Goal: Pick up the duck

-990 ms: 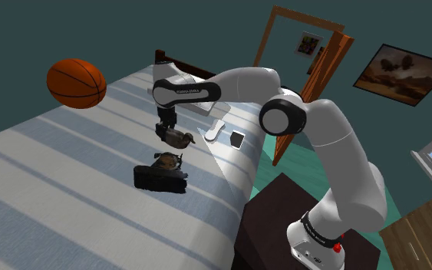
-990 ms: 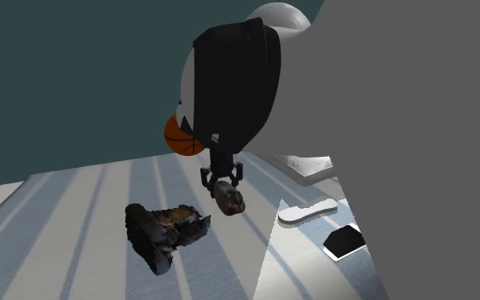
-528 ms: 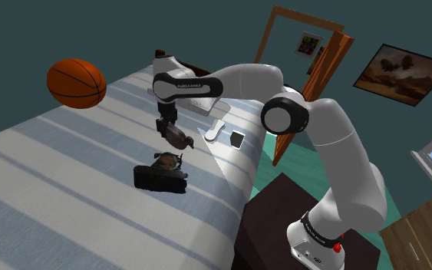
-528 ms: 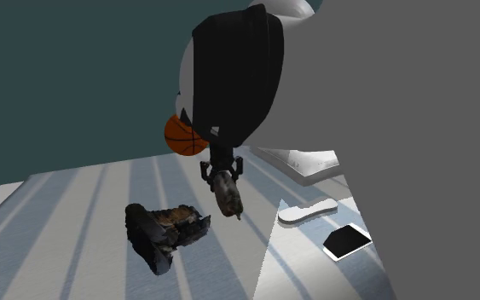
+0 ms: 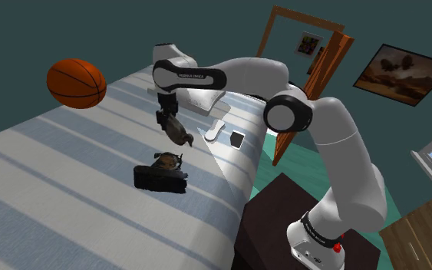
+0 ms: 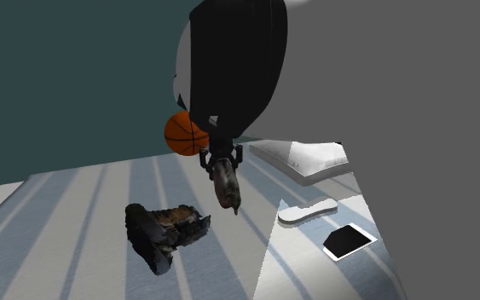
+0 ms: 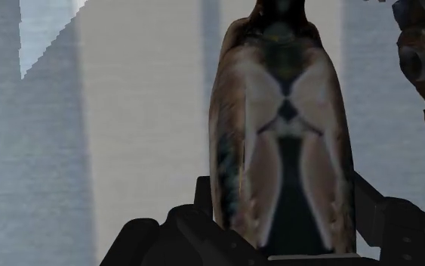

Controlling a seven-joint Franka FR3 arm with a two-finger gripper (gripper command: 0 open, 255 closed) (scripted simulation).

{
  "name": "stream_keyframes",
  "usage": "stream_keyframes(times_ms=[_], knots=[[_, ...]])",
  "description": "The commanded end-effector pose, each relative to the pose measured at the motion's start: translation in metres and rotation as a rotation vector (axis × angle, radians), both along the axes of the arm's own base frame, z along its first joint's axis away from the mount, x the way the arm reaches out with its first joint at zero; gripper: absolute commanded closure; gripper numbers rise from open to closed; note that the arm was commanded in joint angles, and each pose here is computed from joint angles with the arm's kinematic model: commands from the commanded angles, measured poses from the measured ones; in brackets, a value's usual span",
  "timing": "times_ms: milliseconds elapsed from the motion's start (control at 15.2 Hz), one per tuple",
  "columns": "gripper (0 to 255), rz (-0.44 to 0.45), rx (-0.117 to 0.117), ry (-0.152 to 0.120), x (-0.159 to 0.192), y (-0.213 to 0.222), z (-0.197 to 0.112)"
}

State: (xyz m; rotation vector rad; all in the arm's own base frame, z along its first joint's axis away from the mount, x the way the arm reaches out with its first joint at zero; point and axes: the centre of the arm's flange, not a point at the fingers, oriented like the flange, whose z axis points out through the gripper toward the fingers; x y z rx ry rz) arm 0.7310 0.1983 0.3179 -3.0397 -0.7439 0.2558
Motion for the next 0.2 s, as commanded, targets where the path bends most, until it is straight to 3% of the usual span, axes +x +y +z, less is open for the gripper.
stream_keyframes(times_ms=[0, 132], knots=[[255, 0.0, 0.0, 0.0, 0.0001, -0.0004, 0.0113], [255, 0.0, 0.0, 0.0, 0.0001, -0.0004, 0.0121]])
